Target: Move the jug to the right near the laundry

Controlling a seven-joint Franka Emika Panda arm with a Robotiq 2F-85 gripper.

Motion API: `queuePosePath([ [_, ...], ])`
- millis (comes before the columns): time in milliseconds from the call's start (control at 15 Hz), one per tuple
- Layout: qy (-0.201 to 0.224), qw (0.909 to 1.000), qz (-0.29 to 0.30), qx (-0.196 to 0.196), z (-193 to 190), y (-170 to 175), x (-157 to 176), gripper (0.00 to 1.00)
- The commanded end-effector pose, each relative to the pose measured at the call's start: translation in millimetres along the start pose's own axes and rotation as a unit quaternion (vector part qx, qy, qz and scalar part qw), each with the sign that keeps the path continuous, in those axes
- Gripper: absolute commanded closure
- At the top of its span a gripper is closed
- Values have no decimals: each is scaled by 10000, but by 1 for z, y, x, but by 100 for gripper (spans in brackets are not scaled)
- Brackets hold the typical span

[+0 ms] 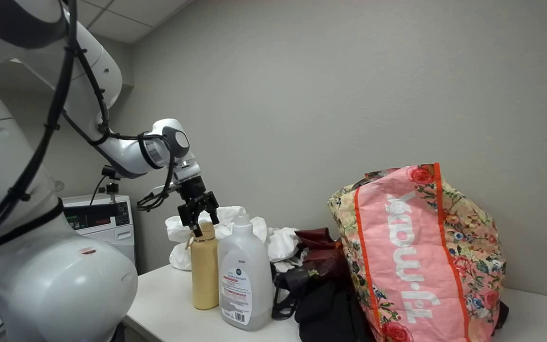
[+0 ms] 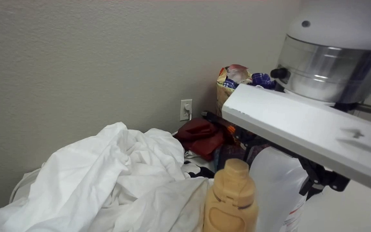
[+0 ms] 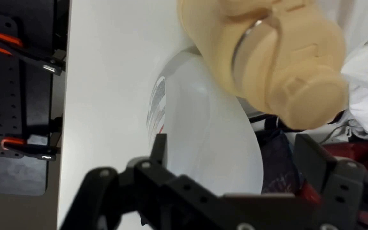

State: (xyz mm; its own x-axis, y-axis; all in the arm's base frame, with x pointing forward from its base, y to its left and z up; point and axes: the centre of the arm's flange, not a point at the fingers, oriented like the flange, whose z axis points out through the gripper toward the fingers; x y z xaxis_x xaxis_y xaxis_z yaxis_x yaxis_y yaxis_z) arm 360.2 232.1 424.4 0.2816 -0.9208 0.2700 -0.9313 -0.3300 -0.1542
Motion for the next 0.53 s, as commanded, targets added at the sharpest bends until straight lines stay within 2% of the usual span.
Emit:
queuePosePath([
  [0, 156, 9997, 45, -162, 6, -7, -8, 0],
  [467, 388, 9990, -162, -136, 23, -24, -22, 0],
])
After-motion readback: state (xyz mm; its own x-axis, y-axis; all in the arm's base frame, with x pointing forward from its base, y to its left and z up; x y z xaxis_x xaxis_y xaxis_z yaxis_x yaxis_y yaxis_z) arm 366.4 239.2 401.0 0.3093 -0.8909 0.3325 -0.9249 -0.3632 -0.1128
